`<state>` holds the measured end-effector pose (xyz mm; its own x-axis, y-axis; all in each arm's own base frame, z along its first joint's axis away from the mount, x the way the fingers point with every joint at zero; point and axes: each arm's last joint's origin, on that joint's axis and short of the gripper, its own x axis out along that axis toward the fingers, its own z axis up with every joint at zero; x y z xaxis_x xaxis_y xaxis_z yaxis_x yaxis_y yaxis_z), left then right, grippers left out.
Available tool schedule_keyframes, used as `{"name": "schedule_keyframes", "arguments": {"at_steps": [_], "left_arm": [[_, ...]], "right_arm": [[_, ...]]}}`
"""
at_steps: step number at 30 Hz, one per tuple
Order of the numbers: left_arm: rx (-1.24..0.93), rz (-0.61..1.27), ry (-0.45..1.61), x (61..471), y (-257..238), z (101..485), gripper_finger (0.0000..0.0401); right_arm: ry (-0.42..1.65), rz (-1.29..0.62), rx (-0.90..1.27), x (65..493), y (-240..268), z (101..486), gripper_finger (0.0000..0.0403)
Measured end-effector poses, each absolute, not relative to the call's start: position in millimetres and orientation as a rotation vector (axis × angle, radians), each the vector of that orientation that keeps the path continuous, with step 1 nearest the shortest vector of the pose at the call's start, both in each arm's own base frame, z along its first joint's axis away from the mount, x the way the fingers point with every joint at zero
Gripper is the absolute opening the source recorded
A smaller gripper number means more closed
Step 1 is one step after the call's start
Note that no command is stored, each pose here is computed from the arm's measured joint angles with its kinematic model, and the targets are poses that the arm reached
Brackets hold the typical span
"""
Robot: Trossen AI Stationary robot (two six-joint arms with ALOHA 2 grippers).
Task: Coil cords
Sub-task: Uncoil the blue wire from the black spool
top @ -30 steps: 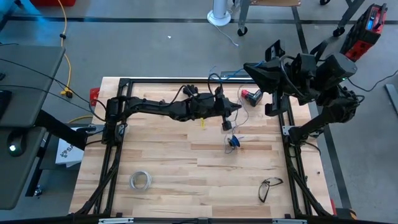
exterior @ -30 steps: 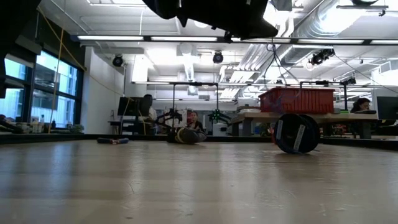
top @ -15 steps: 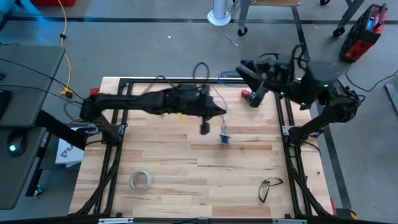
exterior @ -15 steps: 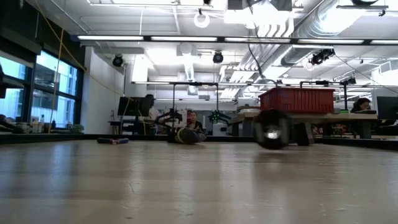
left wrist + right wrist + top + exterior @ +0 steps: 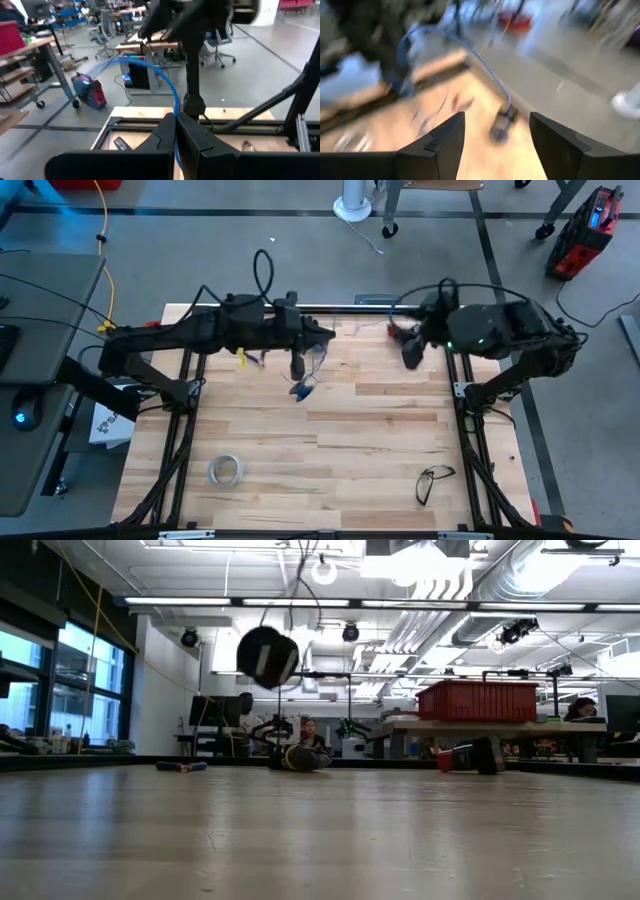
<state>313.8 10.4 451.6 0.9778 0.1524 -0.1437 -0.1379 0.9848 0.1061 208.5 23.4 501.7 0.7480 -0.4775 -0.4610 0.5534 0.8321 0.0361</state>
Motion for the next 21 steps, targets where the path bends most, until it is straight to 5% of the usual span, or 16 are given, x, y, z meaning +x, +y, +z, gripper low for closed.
{"name": "schedule_keyframes", "arguments": {"at_steps": [6,10,21], "left_arm": [[0.148,0.209,0.202,320,18,444,0.0000],[0.109,0.061,0.106,323,8,450,0.0000],[0.102,-0.052,0.047,316,-3,460,0.0000]], "right_arm": [[0.823,-0.525,0.268,211,33,456,0.0216],[0.959,-0.575,0.244,221,45,407,0.0216],[0.639,-0.514,0.398,262,78,290,0.0212]]}}
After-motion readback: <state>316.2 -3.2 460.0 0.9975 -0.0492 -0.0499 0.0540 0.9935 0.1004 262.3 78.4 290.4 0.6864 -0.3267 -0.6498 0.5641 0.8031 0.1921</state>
